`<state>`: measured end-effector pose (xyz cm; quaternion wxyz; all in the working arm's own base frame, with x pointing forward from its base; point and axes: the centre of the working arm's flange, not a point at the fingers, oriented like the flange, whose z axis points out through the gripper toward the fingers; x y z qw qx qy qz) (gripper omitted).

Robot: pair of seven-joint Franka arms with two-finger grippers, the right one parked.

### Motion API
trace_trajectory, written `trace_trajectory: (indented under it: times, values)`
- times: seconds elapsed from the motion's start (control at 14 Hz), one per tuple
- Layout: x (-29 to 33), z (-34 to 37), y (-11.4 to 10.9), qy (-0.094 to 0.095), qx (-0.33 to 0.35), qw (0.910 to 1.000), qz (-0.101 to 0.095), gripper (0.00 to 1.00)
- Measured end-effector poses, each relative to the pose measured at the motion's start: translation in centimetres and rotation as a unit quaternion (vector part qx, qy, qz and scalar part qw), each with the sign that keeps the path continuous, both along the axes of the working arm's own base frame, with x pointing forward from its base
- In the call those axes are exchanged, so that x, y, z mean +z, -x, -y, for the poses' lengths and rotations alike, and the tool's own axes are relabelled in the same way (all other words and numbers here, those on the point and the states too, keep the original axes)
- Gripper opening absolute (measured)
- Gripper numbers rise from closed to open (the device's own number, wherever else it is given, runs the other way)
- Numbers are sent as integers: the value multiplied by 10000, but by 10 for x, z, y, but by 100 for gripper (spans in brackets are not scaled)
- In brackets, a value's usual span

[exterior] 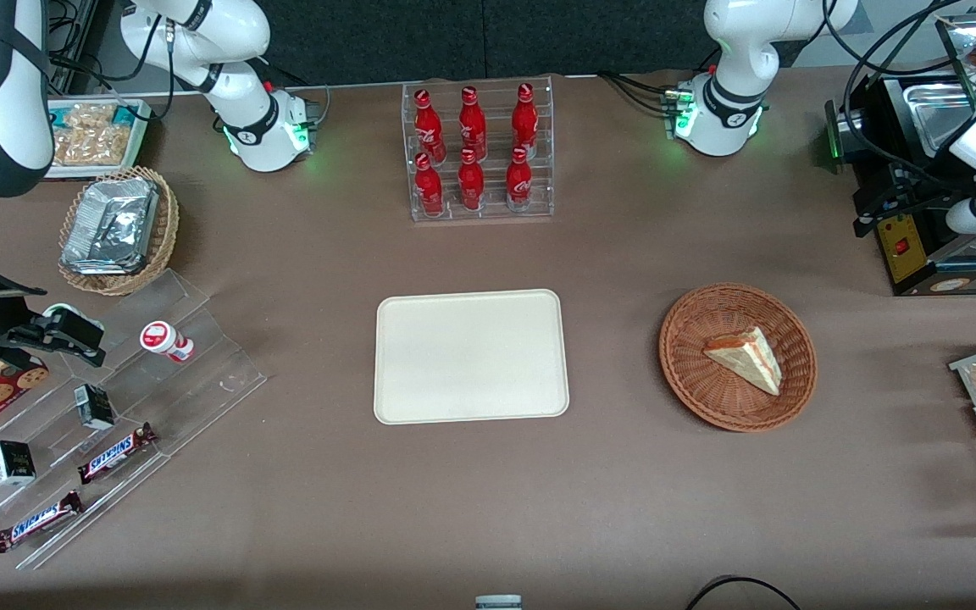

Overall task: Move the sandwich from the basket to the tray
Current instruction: 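Move the left gripper over the wrapped sandwich in the brown basket, then lower the left gripper and close it on the wrapped sandwich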

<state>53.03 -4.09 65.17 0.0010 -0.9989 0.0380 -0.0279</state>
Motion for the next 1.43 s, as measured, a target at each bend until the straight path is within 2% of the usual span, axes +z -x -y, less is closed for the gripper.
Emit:
trace_trajectory:
  times: [0.36, 0.5, 0.64, 0.71, 0.79, 0.93, 1.14, 1.21, 1.29, 1.43]
  values:
    - [-6, -7, -2, 6, 135, 9999, -91, 100]
    - [-29, -8, -12, 15, 526, 9981, -312, 100]
    - [-68, -8, -28, 5, 1218, 9907, -613, 100]
    - [-92, -8, -37, -6, 1685, 9832, -705, 100]
    - [-118, -7, -45, -8, 2256, 9716, -713, 100]
    - [-169, -4, -56, -33, 3377, 9382, -758, 100]
    - [-228, 2, -70, -61, 4498, 8896, -797, 100]
    - [-247, 4, -73, -19, 4680, 8807, -731, 100]
    - [-268, 8, -73, 38, 4760, 8771, -643, 100]
    - [-311, 14, -60, 105, 4807, 8752, -539, 100]
